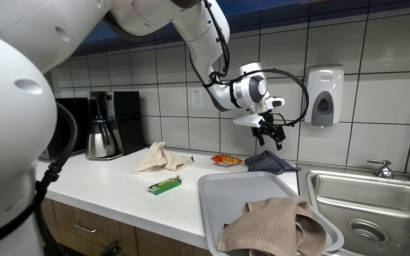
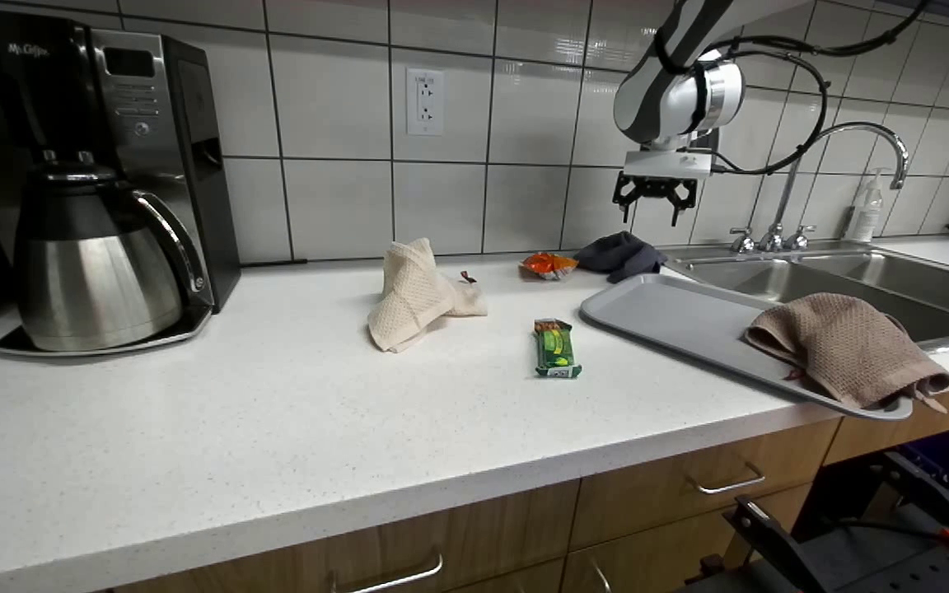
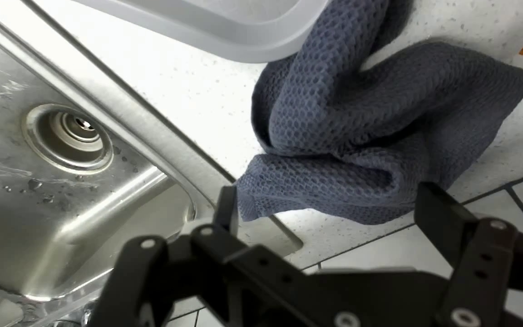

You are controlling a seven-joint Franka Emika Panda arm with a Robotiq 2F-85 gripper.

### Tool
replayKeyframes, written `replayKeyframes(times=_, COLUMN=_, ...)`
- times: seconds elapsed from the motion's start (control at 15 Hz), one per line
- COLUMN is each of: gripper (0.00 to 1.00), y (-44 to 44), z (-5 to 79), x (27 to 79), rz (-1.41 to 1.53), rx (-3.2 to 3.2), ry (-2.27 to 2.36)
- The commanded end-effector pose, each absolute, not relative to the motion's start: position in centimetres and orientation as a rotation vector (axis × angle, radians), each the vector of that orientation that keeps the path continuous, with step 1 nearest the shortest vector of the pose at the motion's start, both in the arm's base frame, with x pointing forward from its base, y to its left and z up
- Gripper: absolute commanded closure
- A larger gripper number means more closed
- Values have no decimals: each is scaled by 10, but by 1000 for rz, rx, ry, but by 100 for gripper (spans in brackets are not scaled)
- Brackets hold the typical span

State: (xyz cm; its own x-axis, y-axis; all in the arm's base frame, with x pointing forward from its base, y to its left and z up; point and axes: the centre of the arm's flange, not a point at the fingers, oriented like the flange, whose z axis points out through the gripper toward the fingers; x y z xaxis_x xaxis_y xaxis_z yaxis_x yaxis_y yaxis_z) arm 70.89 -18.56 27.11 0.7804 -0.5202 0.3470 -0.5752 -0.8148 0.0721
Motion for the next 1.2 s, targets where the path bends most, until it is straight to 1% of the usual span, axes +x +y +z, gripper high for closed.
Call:
replayKeyframes(times=0.0, gripper=0, y=-174, z=292, x=670, rz=452, rx=2787, ry=-886)
replayKeyframes(times=0.4, gripper=0, y=-169, z=305, x=628, rz=394, rx=2784, ry=-907)
replayKeyframes(times=1.13, gripper=0, y=-159, z=325, x=531, rz=304, rx=2746, ry=-978)
